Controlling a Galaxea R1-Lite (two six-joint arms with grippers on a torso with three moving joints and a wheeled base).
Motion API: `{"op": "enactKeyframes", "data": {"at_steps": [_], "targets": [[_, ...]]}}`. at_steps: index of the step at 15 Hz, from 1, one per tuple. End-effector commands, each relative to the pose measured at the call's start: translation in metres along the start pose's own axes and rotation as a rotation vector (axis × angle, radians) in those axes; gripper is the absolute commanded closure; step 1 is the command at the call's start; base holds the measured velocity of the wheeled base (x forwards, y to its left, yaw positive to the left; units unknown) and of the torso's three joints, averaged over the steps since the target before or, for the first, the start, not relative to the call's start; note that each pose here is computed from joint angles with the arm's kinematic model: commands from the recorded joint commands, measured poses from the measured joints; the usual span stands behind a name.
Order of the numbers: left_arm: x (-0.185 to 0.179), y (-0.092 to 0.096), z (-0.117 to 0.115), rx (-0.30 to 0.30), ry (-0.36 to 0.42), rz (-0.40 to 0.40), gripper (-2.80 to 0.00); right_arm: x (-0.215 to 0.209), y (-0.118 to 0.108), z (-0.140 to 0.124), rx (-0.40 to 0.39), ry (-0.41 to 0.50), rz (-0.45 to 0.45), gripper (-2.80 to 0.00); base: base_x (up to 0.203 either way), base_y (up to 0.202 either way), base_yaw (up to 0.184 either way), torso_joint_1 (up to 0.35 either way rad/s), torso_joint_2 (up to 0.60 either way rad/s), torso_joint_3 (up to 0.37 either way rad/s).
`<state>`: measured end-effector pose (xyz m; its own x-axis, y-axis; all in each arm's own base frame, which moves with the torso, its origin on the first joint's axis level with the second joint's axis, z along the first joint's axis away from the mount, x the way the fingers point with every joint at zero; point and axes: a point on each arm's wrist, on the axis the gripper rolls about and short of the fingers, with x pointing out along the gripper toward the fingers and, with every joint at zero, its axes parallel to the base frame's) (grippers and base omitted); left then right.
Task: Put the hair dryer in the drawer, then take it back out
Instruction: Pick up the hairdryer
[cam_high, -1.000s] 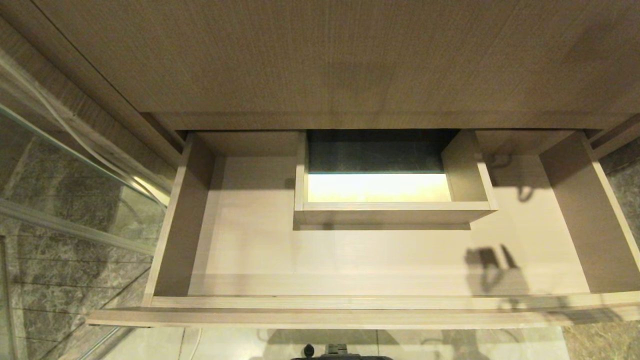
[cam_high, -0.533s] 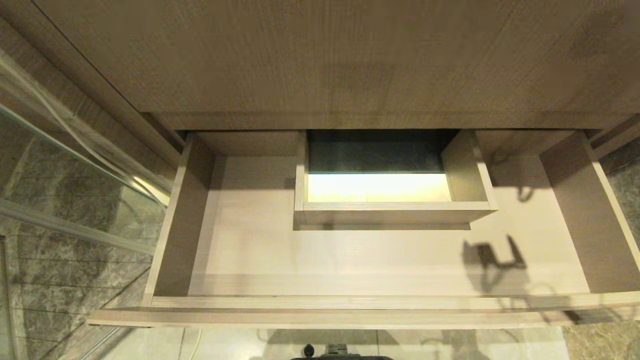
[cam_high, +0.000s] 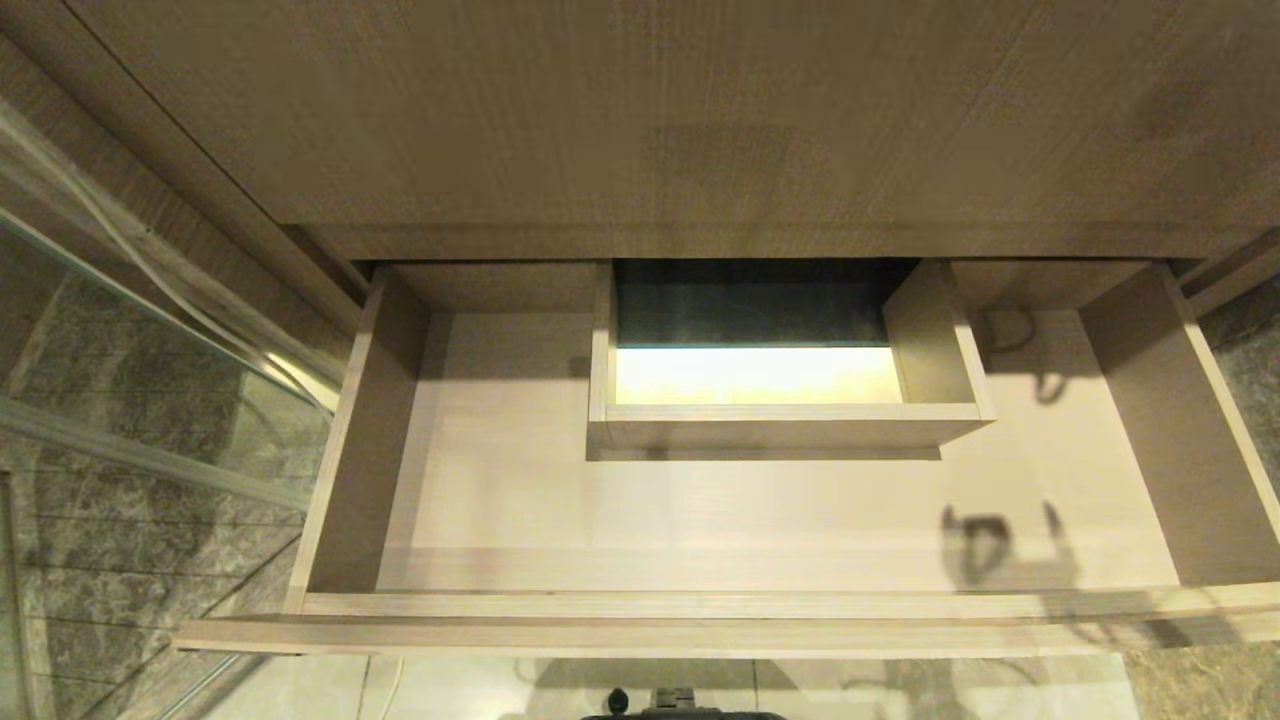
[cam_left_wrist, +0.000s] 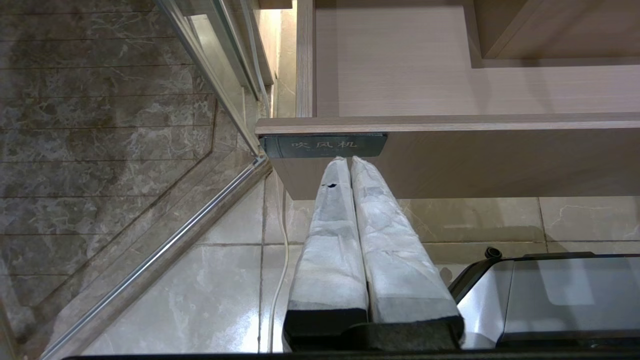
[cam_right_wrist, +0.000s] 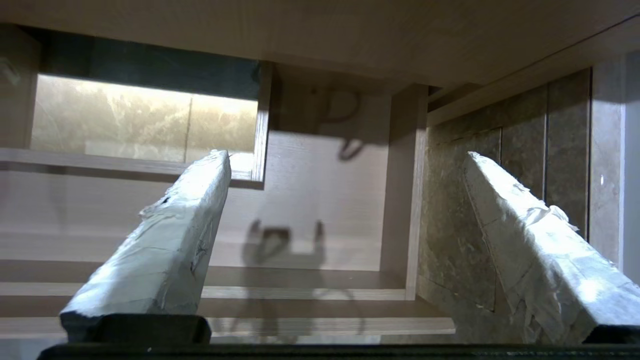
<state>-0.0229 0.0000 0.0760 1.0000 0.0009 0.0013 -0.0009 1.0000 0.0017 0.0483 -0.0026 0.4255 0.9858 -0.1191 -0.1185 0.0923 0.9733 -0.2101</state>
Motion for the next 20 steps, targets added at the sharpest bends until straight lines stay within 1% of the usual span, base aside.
{"op": "enactKeyframes", "data": {"at_steps": [1,3,7,20], "targets": [[0.000,0.000,0.000,-0.001,0.000,-0.001,0.00,-0.010,-0.001,0.000,0.005,-0.027,-0.003,-2.80,0.000,0.000,0.000,0.000,0.00,0.000],[0.000,0.000,0.000,0.000,0.000,0.001,0.00,-0.009,-0.002,0.004,0.034,-0.036,-0.018,-2.80,0.000,0.000,0.000,0.000,0.00,0.000],[0.000,0.000,0.000,0.000,0.000,0.001,0.00,-0.021,-0.002,-0.004,0.038,-0.031,-0.015,-2.80,0.000,0.000,0.000,0.000,0.00,0.000],[0.000,0.000,0.000,0.000,0.000,0.001,0.00,-0.020,-0.003,0.000,0.038,-0.049,-0.019,-2.80,0.000,0.000,0.000,0.000,0.00,0.000]]}}
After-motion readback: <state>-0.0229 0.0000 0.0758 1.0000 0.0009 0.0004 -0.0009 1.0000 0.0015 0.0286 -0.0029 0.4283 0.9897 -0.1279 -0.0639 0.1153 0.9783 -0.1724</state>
